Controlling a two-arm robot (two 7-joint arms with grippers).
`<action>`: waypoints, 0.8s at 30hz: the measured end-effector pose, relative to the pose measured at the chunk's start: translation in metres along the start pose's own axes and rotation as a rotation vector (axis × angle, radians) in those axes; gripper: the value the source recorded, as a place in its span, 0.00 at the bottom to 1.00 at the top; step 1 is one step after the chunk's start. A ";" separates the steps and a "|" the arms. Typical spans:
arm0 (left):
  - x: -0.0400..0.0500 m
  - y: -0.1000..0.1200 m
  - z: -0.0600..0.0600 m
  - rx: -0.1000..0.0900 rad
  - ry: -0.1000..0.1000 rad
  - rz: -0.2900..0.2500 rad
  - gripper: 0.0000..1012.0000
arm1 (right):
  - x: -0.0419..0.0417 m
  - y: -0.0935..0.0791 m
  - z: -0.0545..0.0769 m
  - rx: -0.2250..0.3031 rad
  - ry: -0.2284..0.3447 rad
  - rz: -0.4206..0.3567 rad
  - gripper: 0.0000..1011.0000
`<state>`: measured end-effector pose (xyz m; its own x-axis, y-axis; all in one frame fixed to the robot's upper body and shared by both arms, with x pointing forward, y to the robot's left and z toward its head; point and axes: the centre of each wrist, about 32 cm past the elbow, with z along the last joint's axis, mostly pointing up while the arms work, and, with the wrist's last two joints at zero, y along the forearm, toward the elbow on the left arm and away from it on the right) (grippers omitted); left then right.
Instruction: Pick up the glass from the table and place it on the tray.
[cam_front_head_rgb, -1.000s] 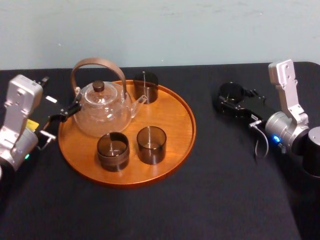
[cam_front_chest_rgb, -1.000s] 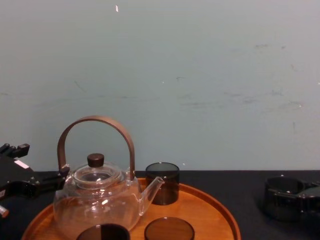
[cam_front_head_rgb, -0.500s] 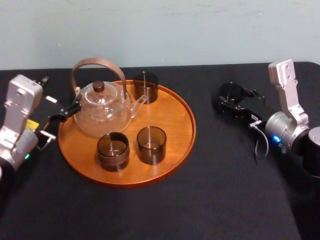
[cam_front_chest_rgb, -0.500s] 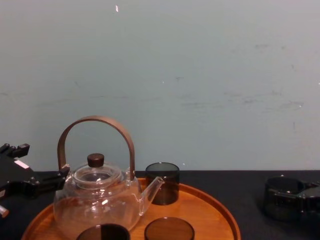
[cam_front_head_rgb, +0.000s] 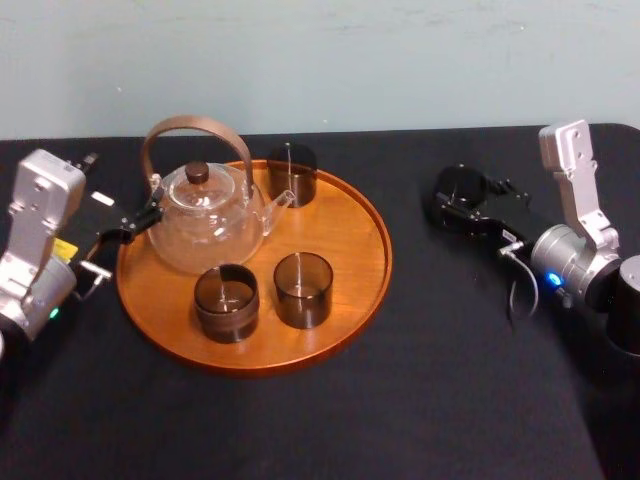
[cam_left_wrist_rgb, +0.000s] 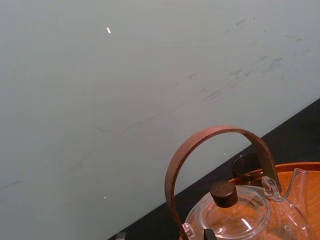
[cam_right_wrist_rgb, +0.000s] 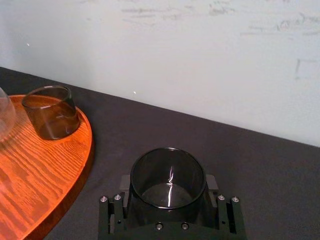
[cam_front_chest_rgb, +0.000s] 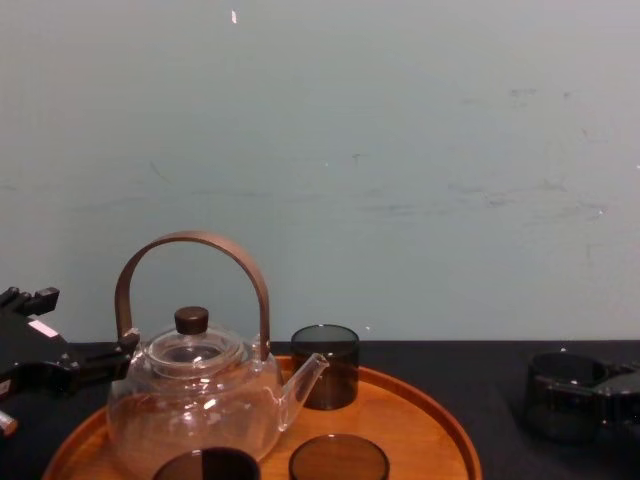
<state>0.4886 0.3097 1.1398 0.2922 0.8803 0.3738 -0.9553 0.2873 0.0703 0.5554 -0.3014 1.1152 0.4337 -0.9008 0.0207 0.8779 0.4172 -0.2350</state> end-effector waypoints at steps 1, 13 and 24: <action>0.0000 0.000 0.000 0.000 0.000 0.000 1.00 | -0.0001 -0.001 0.001 0.004 -0.002 0.001 0.87; 0.0000 0.000 0.000 0.000 0.000 0.000 1.00 | -0.0107 -0.010 0.016 0.052 -0.045 0.052 0.87; 0.0000 0.000 0.000 0.000 0.000 0.000 1.00 | -0.0367 -0.009 0.030 0.076 -0.092 0.132 0.87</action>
<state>0.4886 0.3097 1.1398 0.2923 0.8803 0.3737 -0.9553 0.2873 0.0703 0.5380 -0.2683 1.1454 0.5596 -0.8245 0.0842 0.8236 0.5418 -0.1680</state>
